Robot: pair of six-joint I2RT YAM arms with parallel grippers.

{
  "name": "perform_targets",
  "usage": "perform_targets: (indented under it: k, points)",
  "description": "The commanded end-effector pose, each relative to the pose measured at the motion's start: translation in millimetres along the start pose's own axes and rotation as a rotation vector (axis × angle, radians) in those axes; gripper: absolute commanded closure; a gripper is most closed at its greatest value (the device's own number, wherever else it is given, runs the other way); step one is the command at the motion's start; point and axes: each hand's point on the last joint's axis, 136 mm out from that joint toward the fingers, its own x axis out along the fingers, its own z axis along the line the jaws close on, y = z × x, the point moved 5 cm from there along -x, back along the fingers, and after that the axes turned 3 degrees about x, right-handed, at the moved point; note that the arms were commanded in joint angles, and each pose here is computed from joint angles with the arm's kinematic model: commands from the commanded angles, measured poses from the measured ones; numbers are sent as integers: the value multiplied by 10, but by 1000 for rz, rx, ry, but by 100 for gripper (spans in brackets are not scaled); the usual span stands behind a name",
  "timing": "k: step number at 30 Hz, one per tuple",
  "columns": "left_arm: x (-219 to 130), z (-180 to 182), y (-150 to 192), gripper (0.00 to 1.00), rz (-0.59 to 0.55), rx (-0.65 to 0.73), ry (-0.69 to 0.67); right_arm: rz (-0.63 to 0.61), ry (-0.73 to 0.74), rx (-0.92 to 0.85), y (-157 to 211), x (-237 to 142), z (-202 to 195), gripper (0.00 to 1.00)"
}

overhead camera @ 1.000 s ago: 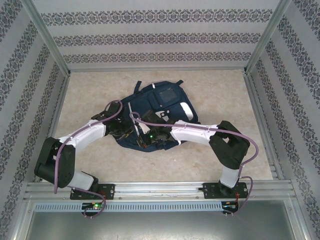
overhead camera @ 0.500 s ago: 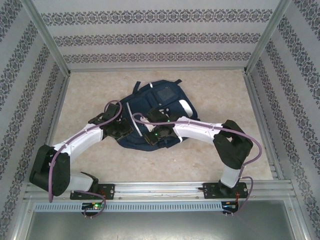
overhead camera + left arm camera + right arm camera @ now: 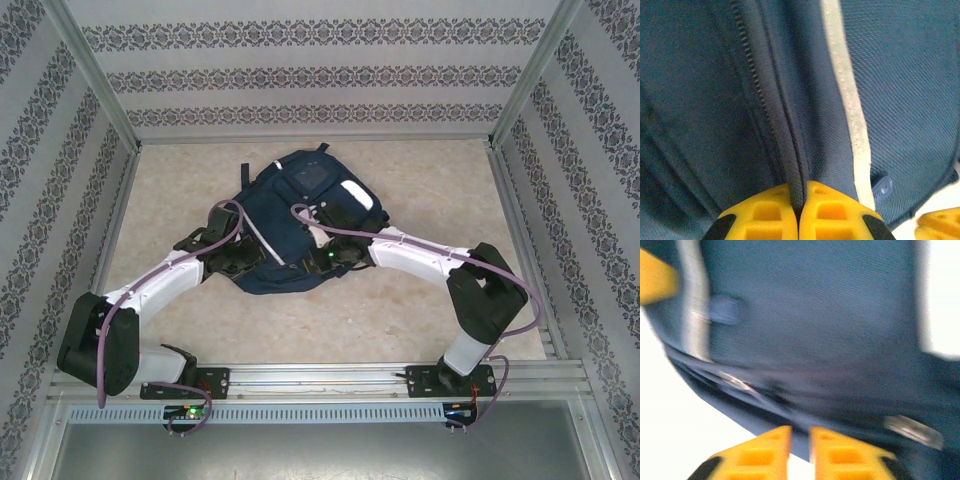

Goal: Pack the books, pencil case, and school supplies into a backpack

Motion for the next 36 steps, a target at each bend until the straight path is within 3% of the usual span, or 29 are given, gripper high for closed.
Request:
perform_targets:
  k: [1, 2, 5, 7, 8, 9, 11, 12, 13, 16, 20, 23, 25, 30, 33, 34, 36]
  points:
    - [-53, 339, -2, 100, 4, -21, -162, 86, 145, 46, 225, -115, -368, 70]
    - [-72, 288, -27, 93, 4, -32, -134, 72, 132, 35, 218, -156, -343, 65]
    - [-219, 66, -135, 53, -31, -48, -5, 18, 174, 16, 180, -315, -410, 55]
    - [-421, -103, -236, 42, -103, 0, 75, -34, 187, 9, 138, -456, -451, 43]
    - [-563, -184, -297, 11, -155, 38, 101, -78, 192, 3, 111, -568, -459, 39]
    - [-711, -245, -351, 1, -208, 76, 114, -129, 201, -6, 73, -688, -466, 35]
    - [-993, -292, -459, 1, -322, 151, 86, -248, 238, -24, -9, -967, -484, 24]
    - [-1147, -294, -510, 1, -385, 201, 56, -319, 267, -37, -50, -1131, -499, 8]
    - [-1290, -299, -545, 1, -446, 269, 30, -392, 300, -48, -78, -1296, -520, 2]
    - [-1658, -334, -542, 1, -583, 491, 6, -618, 435, -62, -112, -1787, -673, 2]
    - [-1886, -107, -567, 1, -813, 573, -129, -881, 577, -79, 61, -2154, -1005, 2]
    - [-1681, 128, -575, 1, -887, 658, -252, -1023, 627, -33, 373, -2153, -1333, 2]
    - [-1509, 325, -598, 1, -896, 607, -280, -1082, 643, 51, 623, -2078, -1573, 2]
    - [-1083, 715, -745, 1, -915, 529, -242, -1043, 666, 121, 1023, -1704, -1950, 2]
    - [-784, 760, -776, 1, -871, 662, -231, -1062, 672, 148, 1081, -1591, -2045, 2]
    - [-709, 722, -758, 1, -894, 755, -204, -1059, 668, 138, 1058, -1584, -2052, 2]
    - [-651, 743, -770, 1, -961, 780, -194, -1055, 669, 139, 1010, -1574, -2103, 2]
